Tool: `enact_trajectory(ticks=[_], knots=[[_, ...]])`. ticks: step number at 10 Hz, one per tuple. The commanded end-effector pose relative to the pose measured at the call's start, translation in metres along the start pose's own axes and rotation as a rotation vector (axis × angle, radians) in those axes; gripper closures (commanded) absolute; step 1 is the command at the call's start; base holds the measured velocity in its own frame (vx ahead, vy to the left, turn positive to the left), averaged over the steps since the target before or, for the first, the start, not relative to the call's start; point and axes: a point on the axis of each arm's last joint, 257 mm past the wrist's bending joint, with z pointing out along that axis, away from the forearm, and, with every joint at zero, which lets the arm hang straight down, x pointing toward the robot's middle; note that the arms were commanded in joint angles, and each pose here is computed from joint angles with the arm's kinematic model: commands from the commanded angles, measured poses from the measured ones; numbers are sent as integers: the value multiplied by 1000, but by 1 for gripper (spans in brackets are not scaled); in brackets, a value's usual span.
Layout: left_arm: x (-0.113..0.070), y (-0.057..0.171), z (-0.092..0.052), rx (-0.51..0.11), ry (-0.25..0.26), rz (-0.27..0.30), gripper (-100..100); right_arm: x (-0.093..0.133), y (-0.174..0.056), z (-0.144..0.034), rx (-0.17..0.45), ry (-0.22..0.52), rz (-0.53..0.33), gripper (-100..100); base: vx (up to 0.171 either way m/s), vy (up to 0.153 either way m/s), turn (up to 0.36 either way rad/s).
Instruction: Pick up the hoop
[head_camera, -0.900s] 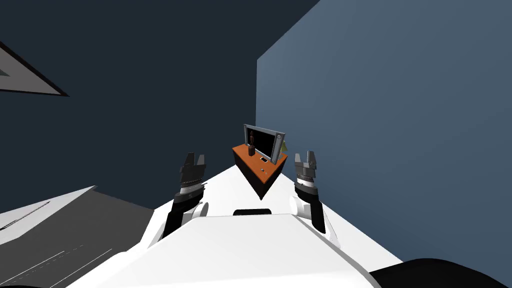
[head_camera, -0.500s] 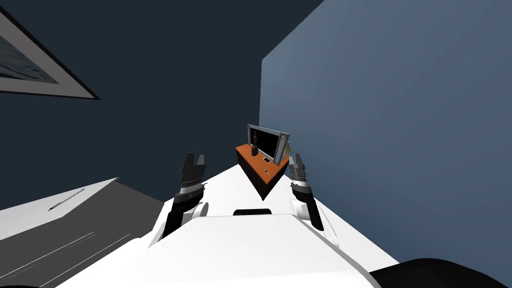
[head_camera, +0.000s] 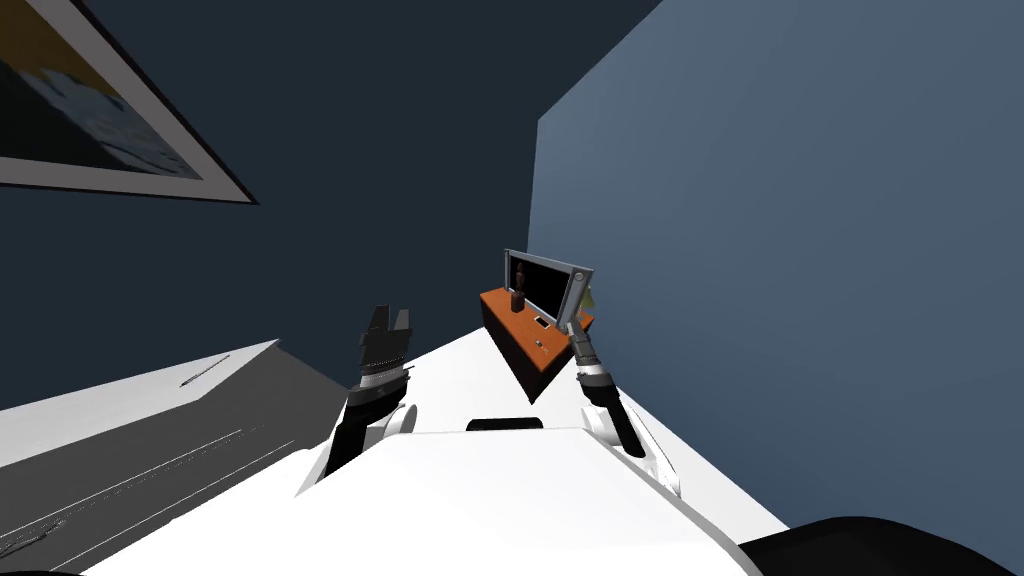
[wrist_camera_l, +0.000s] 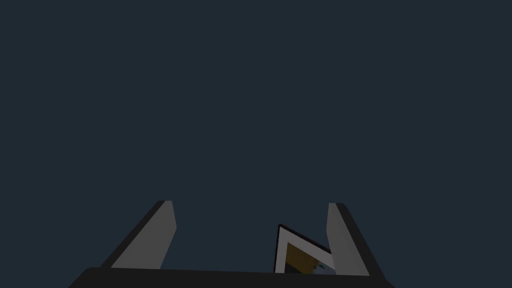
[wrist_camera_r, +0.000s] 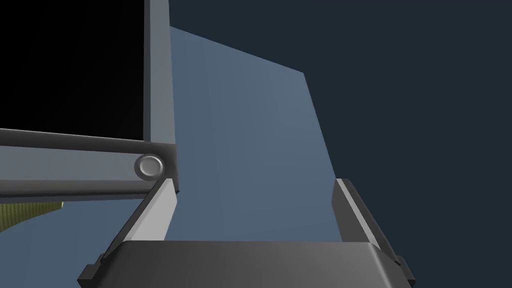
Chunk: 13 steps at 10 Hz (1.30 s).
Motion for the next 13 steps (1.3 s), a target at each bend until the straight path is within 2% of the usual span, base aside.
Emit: enact_trajectory(ticks=[1, 2, 3, 4, 5, 6, 7, 8, 10, 11, 12, 13], knots=[[0, 0, 0, 0, 0, 0, 0, 19, -24, -10, 52, 76, -45, -100, 13, 46, 164], [0, 0, 0, 0, 0, 0, 0, 34, -43, -19, 94, 137, -80, -100, 29, 65, 305], [0, 0, 0, 0, 0, 0, 0, 34, -50, -23, 110, 145, -84, -100, 27, 47, 40], [0, 0, 0, 0, 0, 0, 0, 48, -67, -33, 146, 210, -124, -100, 22, 59, 103], [0, 0, 0, 0, 0, 0, 0, 49, -75, -37, 163, 215, -127, -100, 14, 46, 85], [0, 0, 0, 0, 0, 0, 0, 62, -89, -49, 192, 283, -169, -100, 14, 54, 178], [0, 0, 0, 0, 0, 0, 0, 62, -99, -55, 216, 289, -171, -100, 19, 39, 93], [0, 0, 0, 0, 0, 0, 0, 74, -115, -70, 248, 359, -216, -100, 34, 45, 171], [0, 0, 0, 0, 0, 0, 0, 74, -125, -77, 270, 365, -218, -100, 27, 28, 37], [0, 0, 0, 0, 0, 0, 0, 83, -144, -97, 311, 439, -264, -100, 27, 47, 184], [0, 0, 0, 0, 0, 0, 0, 83, -150, -101, 324, 442, -266, -100, 29, 42, 106], [0, 0, 0, 0, 0, 0, 0, 90, -167, -121, 358, 516, -313, -100, 41, 54, 168]])
